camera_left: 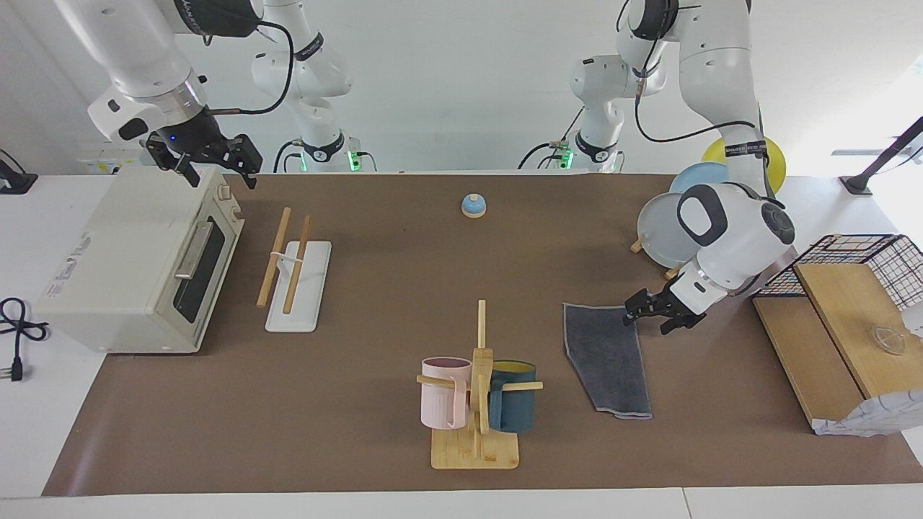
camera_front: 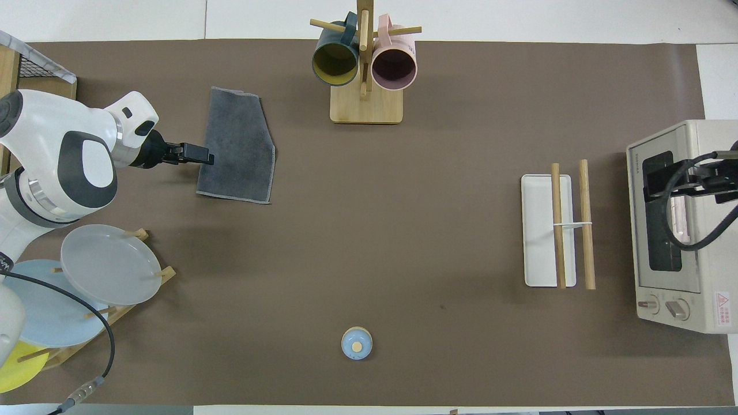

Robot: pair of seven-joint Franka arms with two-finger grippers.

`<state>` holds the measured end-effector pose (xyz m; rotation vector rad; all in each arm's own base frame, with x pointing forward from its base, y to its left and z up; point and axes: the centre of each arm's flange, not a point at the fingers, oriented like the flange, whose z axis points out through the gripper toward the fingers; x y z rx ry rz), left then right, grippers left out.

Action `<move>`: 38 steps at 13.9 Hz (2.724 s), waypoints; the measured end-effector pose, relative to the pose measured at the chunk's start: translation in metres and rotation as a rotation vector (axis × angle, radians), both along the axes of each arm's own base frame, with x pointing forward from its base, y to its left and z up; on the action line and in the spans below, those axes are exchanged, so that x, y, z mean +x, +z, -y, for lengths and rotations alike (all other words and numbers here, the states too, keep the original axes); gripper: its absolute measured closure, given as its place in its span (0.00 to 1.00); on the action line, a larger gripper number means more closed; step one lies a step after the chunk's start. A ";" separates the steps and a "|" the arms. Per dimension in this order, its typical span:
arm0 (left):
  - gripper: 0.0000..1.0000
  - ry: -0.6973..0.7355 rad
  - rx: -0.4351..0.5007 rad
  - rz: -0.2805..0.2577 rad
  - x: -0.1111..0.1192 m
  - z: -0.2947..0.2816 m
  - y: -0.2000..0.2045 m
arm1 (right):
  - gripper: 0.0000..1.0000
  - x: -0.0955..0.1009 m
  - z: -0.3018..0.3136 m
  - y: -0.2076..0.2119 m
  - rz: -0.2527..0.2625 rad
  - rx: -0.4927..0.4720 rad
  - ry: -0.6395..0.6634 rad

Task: Fold towel and hang on rack

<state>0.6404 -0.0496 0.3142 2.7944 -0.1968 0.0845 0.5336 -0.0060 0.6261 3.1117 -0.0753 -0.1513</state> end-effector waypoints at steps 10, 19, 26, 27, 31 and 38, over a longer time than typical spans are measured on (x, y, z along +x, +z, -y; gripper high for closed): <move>0.00 0.015 -0.056 -0.037 -0.001 0.017 -0.020 | 0.00 0.000 0.000 0.000 0.000 0.000 0.000; 0.59 -0.001 -0.053 -0.051 -0.007 0.028 -0.029 | 0.00 0.000 0.000 0.000 0.000 0.000 0.000; 0.94 0.003 -0.055 -0.052 -0.007 0.027 -0.029 | 0.00 0.000 0.000 0.000 0.000 0.000 0.000; 0.94 0.009 -0.057 -0.051 -0.006 0.026 -0.027 | 0.00 0.000 0.000 0.000 0.000 0.000 0.000; 0.94 0.112 -0.082 -0.070 0.012 0.023 0.007 | 0.00 0.000 0.000 0.000 0.000 0.000 0.000; 0.94 0.406 -0.136 -0.190 0.015 0.049 0.094 | 0.00 0.000 -0.001 0.000 0.000 0.000 0.002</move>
